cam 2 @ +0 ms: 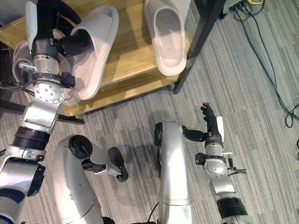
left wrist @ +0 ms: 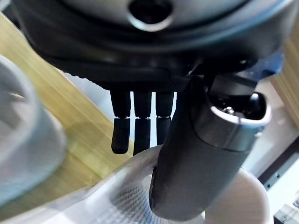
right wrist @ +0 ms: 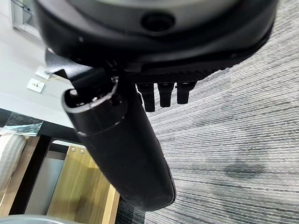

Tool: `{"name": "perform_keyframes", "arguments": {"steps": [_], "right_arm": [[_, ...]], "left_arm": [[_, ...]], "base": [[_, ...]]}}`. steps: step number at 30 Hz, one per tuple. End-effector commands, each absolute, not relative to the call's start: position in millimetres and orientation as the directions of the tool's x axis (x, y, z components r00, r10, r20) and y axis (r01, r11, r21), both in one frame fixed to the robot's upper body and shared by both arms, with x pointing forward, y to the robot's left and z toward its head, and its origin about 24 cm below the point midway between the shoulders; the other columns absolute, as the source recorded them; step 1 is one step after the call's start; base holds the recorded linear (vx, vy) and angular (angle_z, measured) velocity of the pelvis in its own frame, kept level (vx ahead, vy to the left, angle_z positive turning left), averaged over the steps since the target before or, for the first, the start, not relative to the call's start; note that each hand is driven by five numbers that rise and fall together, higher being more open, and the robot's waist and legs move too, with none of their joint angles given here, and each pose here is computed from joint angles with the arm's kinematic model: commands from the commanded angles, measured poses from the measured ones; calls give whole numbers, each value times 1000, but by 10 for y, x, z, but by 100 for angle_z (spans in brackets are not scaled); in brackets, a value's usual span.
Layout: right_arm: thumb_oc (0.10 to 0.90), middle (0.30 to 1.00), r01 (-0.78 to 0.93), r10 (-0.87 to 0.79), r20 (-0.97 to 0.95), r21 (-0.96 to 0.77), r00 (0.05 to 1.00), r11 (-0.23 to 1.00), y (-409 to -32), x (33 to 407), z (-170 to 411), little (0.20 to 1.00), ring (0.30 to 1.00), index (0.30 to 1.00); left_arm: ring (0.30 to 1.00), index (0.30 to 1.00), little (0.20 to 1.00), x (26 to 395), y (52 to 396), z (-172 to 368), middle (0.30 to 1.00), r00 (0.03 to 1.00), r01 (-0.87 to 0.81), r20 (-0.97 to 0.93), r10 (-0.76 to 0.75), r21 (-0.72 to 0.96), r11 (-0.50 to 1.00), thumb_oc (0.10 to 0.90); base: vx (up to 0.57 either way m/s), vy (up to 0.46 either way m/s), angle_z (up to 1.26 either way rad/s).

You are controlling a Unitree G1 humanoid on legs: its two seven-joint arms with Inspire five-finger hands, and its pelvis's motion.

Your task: Arrange the slippers neatly on the shoe rack.

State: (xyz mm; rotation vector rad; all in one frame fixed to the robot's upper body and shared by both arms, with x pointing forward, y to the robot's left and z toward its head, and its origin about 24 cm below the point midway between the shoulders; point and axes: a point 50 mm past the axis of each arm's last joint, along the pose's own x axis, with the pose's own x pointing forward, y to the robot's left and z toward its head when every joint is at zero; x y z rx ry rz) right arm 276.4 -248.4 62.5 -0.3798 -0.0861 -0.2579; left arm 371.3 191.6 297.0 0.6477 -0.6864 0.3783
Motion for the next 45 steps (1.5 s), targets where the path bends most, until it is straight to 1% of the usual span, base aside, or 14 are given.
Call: {"name": "perform_keyframes", "arguments": {"steps": [1,7,9,13,14,15,16,17,18,25,32,36,42,45], "right_arm": [[800,900,249,-116,358,-353,927,902,-2375,2774,1090,900,900,900],[800,900,204,-73,337,-372,939,906,-2332,2760,1057,900,900,900],[800,900,189,-60,335,-368,940,910,-2307,2774,1059,900,900,900],[800,900,168,-32,347,-367,937,915,-2266,2766,1096,900,900,900],[800,900,162,-26,346,-369,938,915,-2259,2765,1097,900,900,900],[800,900,159,-22,346,-373,938,914,-2259,2768,1100,900,900,900],[800,900,157,-20,345,-375,938,914,-2264,2771,1101,900,900,900],[800,900,153,-16,346,-374,938,915,-2258,2770,1104,900,900,900],[800,900,150,-13,346,-374,938,915,-2256,2771,1107,900,900,900],[800,900,137,8,349,-389,937,911,-2239,2784,1134,900,900,900],[800,900,138,5,337,-399,941,906,-2236,2807,1114,900,900,900],[800,900,147,-3,335,-406,942,902,-2252,2823,1109,900,900,900],[800,900,159,-21,335,-392,942,906,-2279,2835,1105,900,900,900],[800,900,160,-27,331,-381,943,910,-2284,2837,1093,900,900,900]], "left_arm": [[300,300,300,3411,1924,3873,300,438,-649,892,113,226,727,400],[300,300,300,3485,1906,3935,300,463,-659,880,109,258,707,400],[300,300,300,3555,1927,3923,300,496,-659,860,117,285,696,400],[300,300,300,3601,1927,3921,300,519,-664,848,110,318,676,400],[314,314,314,3606,1926,3921,314,521,-665,847,108,323,673,409],[568,568,568,3615,1929,3917,568,525,-667,844,108,329,668,579],[841,841,841,3621,1941,3926,841,528,-670,842,110,333,663,761],[841,841,841,3628,1947,3926,841,531,-671,840,112,336,661,761],[900,900,900,3637,1952,3929,900,536,-672,837,112,343,657,800],[900,900,900,3596,1850,3988,900,527,-630,845,91,317,709,800],[900,900,900,3572,1672,3825,900,567,-490,824,11,327,808,800],[900,900,900,3515,1575,3725,900,572,-404,819,-44,328,854,800],[900,900,900,3432,1546,3624,900,563,-394,819,-113,386,834,800],[900,900,900,3445,1569,3511,900,589,-387,798,-132,421,820,800]], "base": [[0,0,0],[31,23,-3],[11,15,-4],[22,24,-8],[0,0,0],[0,0,0],[0,0,0],[0,0,0],[0,0,0],[2,-8,2],[3,-35,7],[1,-12,3],[3,-4,6],[4,0,3]]}}
